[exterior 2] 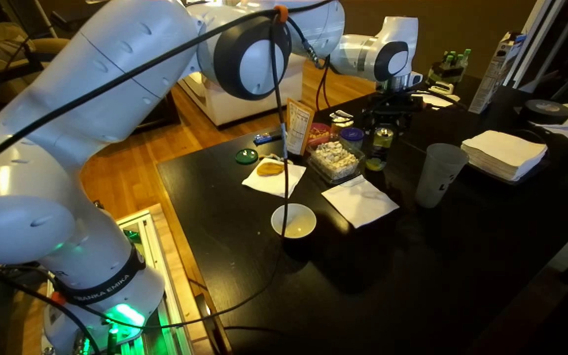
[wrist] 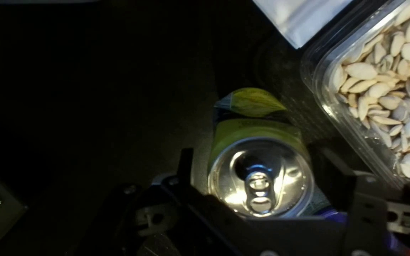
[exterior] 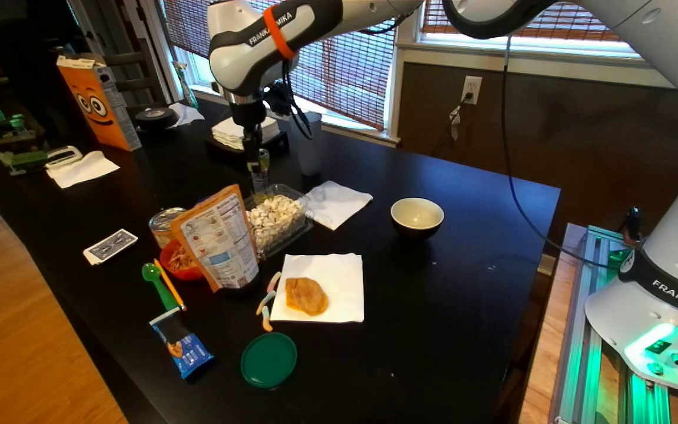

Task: Move the can to the left

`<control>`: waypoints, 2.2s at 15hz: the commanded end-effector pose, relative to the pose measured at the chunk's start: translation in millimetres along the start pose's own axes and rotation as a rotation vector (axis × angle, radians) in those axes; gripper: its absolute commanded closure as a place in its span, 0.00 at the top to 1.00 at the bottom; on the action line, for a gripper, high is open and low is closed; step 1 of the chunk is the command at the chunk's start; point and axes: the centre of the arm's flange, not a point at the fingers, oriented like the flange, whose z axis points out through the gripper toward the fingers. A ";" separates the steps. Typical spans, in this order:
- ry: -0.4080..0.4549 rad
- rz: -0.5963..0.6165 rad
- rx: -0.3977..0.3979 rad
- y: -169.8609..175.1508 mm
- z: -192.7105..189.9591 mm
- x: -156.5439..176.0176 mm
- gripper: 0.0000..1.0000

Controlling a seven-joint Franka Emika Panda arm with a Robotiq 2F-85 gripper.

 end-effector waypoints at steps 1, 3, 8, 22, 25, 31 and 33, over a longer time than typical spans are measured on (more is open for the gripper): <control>-0.005 0.013 0.023 -1.4 -15.1 11.9 1.00; 0.006 0.024 0.031 -7.4 -25.5 12.7 1.00; 0.058 0.172 0.008 -15.3 -58.5 -15.9 1.00; 0.136 0.524 0.035 -69.6 -59.6 -112.0 1.00; 0.020 0.638 0.023 -87.1 -55.3 -136.9 1.00; -0.319 0.756 0.090 -145.7 -70.6 -207.3 1.00; -0.372 0.753 0.106 -171.1 -83.5 -233.0 1.00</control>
